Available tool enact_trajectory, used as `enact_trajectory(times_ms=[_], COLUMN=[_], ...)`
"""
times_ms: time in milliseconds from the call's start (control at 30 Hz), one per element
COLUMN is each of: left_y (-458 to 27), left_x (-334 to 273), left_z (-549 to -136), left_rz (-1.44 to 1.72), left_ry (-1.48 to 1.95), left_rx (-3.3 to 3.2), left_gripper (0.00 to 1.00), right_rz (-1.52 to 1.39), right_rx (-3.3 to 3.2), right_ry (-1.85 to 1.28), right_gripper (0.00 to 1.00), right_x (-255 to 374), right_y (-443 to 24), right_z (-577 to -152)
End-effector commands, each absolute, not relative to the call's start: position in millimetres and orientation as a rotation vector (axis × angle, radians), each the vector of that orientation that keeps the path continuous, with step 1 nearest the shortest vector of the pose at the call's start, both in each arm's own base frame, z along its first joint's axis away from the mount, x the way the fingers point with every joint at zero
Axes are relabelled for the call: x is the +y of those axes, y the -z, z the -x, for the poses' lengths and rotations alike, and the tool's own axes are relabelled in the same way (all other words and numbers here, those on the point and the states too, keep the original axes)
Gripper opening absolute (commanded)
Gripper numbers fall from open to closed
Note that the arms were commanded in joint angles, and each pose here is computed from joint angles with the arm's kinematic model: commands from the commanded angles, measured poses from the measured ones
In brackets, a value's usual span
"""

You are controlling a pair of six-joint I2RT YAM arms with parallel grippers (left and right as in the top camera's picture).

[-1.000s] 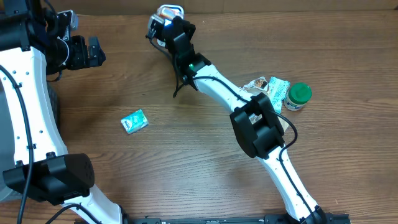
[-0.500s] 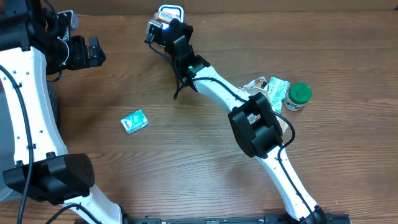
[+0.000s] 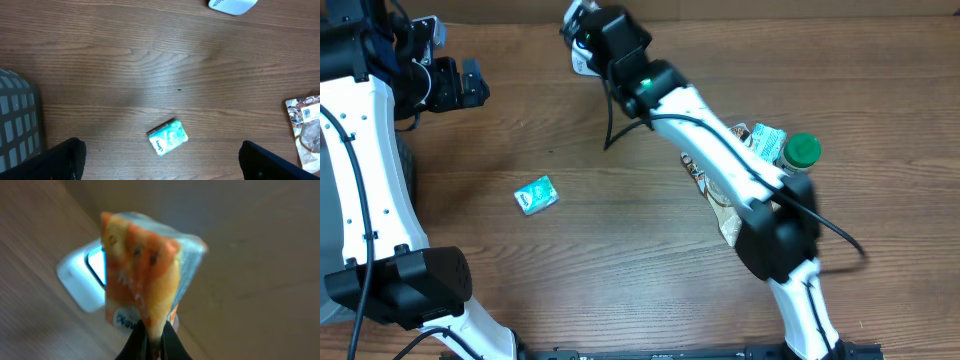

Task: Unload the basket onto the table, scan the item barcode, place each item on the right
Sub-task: 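Carry the orange box right and lower it near the jar, then open the right gripper and raise it away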

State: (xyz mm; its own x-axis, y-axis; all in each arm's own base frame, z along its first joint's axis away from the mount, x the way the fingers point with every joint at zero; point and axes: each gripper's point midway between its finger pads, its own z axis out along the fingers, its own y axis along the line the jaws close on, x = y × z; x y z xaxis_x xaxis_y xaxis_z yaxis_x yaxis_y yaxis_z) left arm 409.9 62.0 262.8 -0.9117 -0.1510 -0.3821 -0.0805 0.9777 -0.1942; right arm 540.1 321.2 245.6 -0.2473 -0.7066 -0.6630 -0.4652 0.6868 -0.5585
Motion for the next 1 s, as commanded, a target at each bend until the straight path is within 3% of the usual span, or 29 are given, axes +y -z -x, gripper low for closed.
enact_trajectory(times_ms=[0,167,400,667,800,867,933,967], left_y=[-266,-266,-266,-266,-266,-266,-266,-266], left_x=[60,60,58,57,57,57,57,57], left_z=[-411,-411,-411,-411,-411,-411,-411,-411], left_rz=[0.137,0.137,0.132,0.129,0.128,0.128,0.128,0.128], left_ry=[0.248,0.247,0.25,0.25,0.25,0.25,0.25,0.25], left_rx=[2.708,2.708,2.708,2.709,2.709,2.709,2.709,2.709], left_gripper=[0.99,1.0,0.99,1.0,1.0,1.0,1.0,1.0], right_rz=[0.591,0.439,0.374,-0.061,-0.2,-0.265,-0.304,-0.318], right_rx=[2.012,2.325,2.824,3.081,3.128,3.131,3.129,3.13], right_ry=[-0.097,-0.286,-0.083,0.026,0.027,0.032,0.032,0.031], right_gripper=[0.04,0.04,0.04,0.04,0.05,0.13,0.36,0.55], right_x=[318,288,213,117,83,68,59,56], right_y=[-312,-298,-210,-118,-99,-98,-98,-98], right_z=[-495,-433,-371,-367,-363,-364,-366,-366])
